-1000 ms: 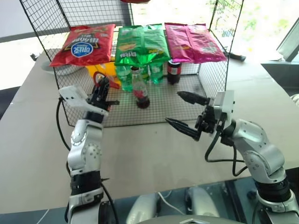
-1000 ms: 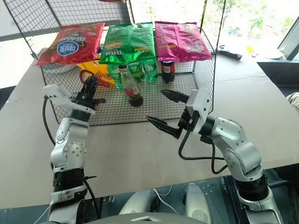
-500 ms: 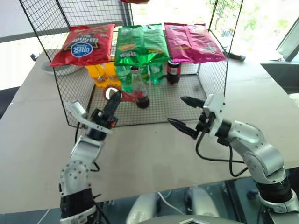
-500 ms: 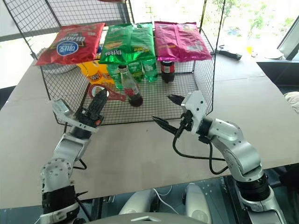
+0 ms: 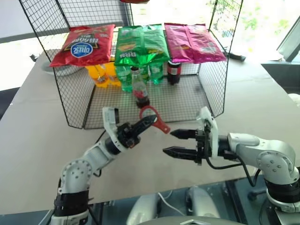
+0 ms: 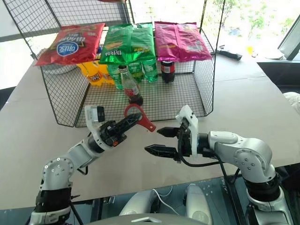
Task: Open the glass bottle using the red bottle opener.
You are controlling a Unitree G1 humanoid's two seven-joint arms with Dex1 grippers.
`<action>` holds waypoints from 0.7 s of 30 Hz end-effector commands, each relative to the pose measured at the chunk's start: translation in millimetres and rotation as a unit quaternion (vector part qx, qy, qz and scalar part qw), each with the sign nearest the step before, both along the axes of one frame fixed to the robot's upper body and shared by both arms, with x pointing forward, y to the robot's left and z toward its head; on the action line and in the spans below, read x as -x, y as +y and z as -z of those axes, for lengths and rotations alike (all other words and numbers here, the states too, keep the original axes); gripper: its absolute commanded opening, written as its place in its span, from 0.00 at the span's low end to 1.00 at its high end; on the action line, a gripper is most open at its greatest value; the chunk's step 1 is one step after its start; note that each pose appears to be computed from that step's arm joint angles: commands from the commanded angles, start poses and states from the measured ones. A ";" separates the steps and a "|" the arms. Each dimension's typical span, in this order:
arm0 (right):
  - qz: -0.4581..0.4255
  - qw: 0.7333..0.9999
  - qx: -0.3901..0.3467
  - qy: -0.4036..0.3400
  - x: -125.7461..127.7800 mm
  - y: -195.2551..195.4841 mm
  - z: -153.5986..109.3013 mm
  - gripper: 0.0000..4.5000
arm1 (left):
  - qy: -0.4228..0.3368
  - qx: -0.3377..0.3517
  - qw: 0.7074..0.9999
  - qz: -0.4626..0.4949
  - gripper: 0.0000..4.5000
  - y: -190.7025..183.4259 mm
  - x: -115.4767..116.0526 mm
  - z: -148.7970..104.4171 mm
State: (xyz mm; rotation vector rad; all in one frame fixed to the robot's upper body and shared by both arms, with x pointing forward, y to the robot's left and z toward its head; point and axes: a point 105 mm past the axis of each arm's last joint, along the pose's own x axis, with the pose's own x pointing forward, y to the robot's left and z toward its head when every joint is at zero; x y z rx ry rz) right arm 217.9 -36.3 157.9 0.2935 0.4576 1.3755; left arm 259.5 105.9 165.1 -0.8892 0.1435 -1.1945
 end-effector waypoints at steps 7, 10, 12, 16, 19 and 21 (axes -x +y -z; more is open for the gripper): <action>-0.010 0.997 -0.048 0.052 -0.8 8.0 -11.0 1.00 | -0.008 -0.010 0.999 0.049 0.00 -6.1 4.8 2.6; -0.009 0.997 -0.055 0.056 -1.9 9.4 -14.5 1.00 | -0.004 -0.015 0.998 0.053 0.00 -5.8 5.9 7.0; -0.010 0.997 -0.053 0.057 -1.7 9.0 -14.8 1.00 | -0.003 -0.016 0.998 0.053 0.00 -6.1 5.7 8.6; -0.030 0.997 -0.043 0.055 2.9 8.4 -15.5 1.00 | 0.001 -0.024 0.998 0.058 0.00 -8.1 8.4 14.6; -0.046 0.997 -0.036 0.055 6.7 8.0 -15.5 0.84 | -0.001 -0.025 0.998 0.054 0.00 -8.9 7.1 15.6; -0.050 0.997 -0.032 0.054 7.4 7.4 -15.4 0.62 | -0.002 -0.025 0.998 0.052 0.00 -9.4 6.3 16.0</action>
